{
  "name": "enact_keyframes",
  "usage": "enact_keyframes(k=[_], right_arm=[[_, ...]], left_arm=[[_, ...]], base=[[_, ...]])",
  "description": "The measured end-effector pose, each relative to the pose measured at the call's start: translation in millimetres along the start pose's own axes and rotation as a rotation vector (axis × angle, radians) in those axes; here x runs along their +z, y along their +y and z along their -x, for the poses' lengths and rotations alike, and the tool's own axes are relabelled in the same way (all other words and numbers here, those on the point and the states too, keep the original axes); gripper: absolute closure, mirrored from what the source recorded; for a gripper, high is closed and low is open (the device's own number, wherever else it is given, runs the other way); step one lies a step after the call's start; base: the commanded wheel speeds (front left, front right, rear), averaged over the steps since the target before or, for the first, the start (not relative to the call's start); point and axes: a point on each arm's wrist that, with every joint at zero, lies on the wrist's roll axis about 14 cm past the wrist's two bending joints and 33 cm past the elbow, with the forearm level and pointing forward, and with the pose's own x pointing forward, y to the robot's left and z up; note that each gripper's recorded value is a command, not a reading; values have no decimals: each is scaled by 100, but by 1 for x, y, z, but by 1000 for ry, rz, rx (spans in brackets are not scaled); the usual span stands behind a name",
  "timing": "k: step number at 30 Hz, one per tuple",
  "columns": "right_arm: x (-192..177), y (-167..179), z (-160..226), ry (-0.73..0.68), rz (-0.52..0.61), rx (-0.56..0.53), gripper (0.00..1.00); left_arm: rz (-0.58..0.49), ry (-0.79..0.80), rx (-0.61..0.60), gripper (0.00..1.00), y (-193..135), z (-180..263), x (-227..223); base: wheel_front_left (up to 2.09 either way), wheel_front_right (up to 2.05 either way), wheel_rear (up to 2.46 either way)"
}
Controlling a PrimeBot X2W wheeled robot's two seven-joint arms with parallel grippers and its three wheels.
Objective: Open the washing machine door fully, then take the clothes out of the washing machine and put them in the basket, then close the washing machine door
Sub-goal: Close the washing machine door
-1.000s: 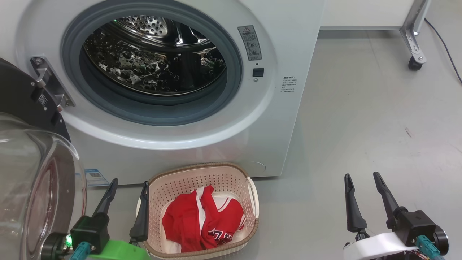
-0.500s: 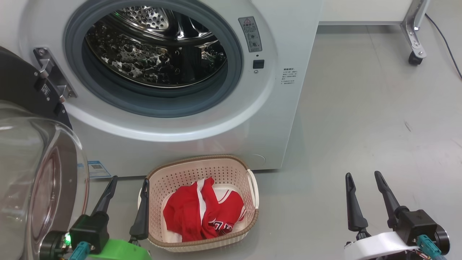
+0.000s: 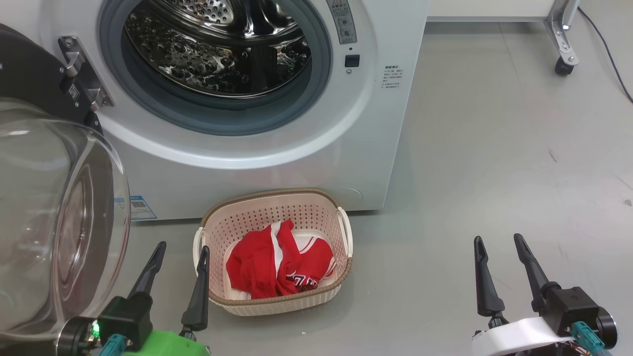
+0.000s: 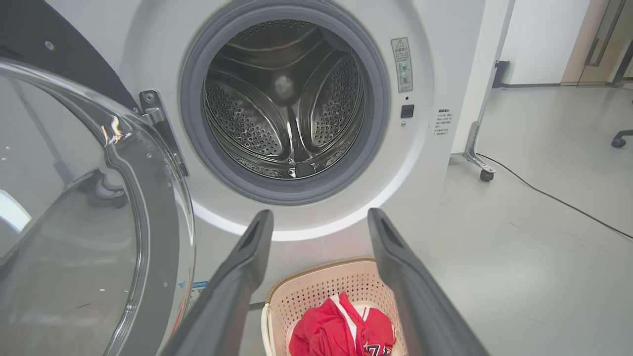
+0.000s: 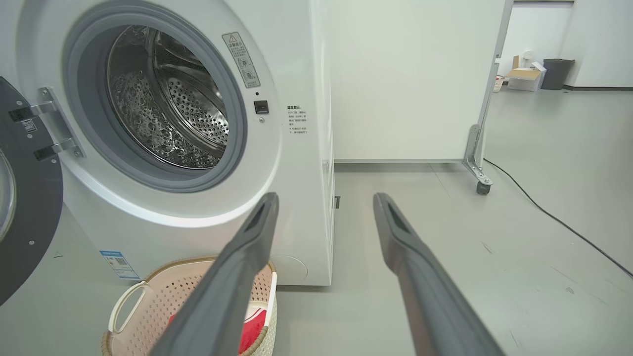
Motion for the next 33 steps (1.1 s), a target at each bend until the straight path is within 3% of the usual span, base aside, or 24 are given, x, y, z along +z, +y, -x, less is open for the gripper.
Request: enact_keyframes(k=[14, 33], right_arm=[[1, -3, 0, -3, 3, -10, 0], [3, -8, -4, -7, 9, -20, 0]], left_arm=[[0, -20, -6, 0, -1, -1, 7], [4, -16, 5, 0, 1, 2, 6]], base=[[-56, 56, 0], [-5, 5, 0]])
